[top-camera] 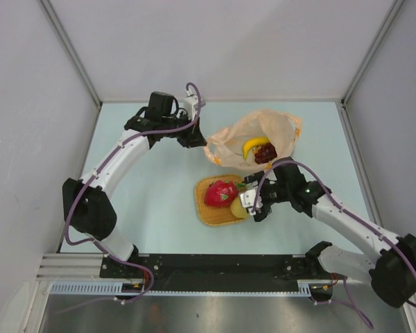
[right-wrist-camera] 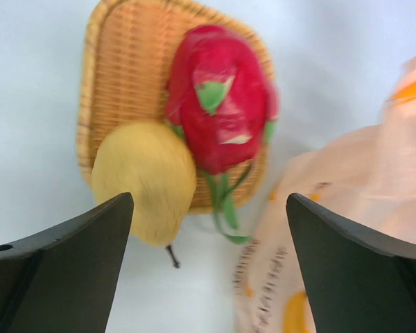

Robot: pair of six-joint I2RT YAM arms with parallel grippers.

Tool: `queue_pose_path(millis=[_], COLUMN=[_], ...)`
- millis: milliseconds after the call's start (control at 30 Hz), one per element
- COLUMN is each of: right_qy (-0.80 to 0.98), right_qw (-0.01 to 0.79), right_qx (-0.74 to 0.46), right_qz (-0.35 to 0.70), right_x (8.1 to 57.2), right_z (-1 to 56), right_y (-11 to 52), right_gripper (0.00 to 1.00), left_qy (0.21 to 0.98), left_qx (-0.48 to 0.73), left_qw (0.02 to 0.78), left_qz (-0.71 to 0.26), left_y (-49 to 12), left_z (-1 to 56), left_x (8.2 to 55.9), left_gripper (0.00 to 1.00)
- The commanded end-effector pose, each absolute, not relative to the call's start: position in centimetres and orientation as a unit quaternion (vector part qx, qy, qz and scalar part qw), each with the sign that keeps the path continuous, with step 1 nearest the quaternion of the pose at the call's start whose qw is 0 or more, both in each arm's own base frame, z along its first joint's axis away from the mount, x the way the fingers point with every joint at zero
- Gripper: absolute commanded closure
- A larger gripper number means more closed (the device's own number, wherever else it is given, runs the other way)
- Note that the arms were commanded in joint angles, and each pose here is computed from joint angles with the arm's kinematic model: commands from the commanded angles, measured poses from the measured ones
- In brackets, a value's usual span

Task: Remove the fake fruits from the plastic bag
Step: Place the fake fruit on the plate.

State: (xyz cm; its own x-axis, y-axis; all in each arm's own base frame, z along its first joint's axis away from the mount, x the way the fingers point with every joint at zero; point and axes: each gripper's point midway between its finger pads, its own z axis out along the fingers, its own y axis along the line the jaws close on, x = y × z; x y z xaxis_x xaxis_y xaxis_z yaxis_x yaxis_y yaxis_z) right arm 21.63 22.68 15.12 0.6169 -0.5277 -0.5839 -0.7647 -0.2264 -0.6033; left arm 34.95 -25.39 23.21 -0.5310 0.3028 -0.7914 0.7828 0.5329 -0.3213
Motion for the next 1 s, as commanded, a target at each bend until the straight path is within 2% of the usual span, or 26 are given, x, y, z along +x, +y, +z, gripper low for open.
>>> queue_pose_path(millis=[0,267,467,600,733,833,967], right_qy=[0.489,0.494,0.502,0.499,0.529,0.567,0.624], right_qw=[0.406,0.388,0.378,0.447,0.554,0.572,0.556], right_qx=[-0.755,-0.761,-0.765,-0.729,-0.627,-0.574,-0.533], right_qz=[0.159,0.162,0.142,0.142,0.147,0.149,0.133], right_x=[22.1,22.2,22.1,23.1,26.2,29.2,34.8], right_z=[11.9,10.8,10.9,16.7,24.2,24.8,22.3], right_y=[22.4,22.9,22.5,21.6,21.8,21.7,21.1], right_gripper=[0.07,0.18,0.20,0.21,0.26,0.32,0.45], left_qy=[0.789,0.785,0.787,0.789,0.799,0.802,0.796], left_qx=[0.341,0.353,0.355,0.355,0.343,0.339,0.344], left_qw=[0.361,0.361,0.362,0.360,0.355,0.353,0.357], left_qz=[-0.362,-0.359,-0.352,-0.350,-0.344,-0.343,-0.348], left_y=[-26.0,-26.3,-26.1,-25.8,-25.7,-25.9,-26.3], left_z=[24.7,24.7,24.5,24.4,23.6,23.5,24.3], left_x=[34.8,34.0,33.9,33.7,33.9,34.1,34.2], left_gripper=[1.00,1.00,1.00,1.00,1.00,1.00,1.00])
